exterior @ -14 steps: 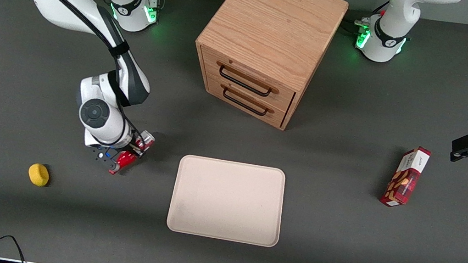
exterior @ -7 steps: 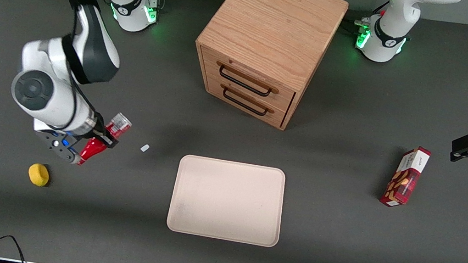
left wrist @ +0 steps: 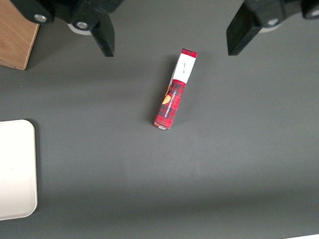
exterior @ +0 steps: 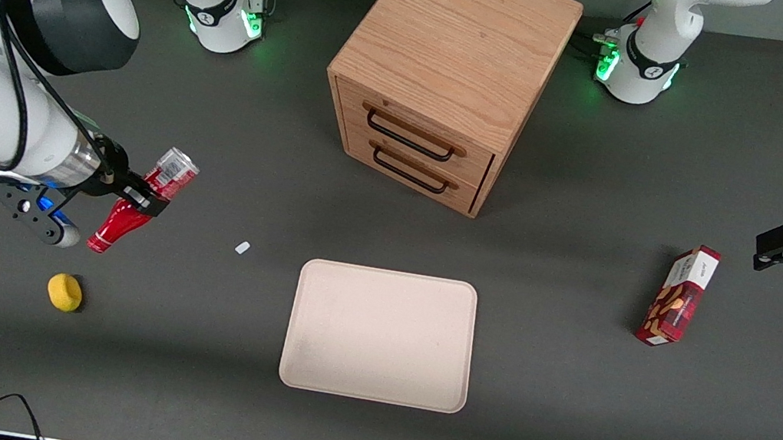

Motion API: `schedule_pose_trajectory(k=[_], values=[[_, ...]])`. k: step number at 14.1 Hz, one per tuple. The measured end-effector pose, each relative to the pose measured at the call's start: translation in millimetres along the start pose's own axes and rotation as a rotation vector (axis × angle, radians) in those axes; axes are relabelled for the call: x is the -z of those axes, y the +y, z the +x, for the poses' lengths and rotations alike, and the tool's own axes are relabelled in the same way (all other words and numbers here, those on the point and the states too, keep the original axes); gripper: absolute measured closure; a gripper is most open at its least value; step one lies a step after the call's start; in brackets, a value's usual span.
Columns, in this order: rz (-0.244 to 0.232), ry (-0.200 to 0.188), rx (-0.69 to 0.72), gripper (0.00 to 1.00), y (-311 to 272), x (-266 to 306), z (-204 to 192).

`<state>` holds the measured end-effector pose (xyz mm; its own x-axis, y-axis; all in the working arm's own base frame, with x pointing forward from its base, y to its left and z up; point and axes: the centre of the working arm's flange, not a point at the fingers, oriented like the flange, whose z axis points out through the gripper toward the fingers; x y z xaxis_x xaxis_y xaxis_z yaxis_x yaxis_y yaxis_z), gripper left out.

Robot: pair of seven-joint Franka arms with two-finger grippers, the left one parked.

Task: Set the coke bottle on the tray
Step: 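Carry the upright bottle over the cream tray's edge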

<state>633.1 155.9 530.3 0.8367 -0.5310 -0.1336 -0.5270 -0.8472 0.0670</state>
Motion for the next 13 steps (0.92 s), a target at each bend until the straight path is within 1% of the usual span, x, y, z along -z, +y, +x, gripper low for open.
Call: schedule_pose_trajectory(k=[2, 4, 6, 9, 11, 13], values=[[-0.01, -0.024, 0.036, 0.45, -29.6, -25.6, 0.0], [-0.018, -0.034, 0.089, 0.45, -78.8, -64.0, -3.3], [-0.002, -0.017, 0.13, 0.45, -122.2, -103.4, -4.4], [0.021, 0.035, 0.204, 0.45, -162.9, -153.4, -5.8], [0.034, 0.047, 0.26, 0.45, -178.9, -180.4, -7.5], [0.036, 0.053, 0.308, 0.45, -190.0, -201.4, -11.6]])
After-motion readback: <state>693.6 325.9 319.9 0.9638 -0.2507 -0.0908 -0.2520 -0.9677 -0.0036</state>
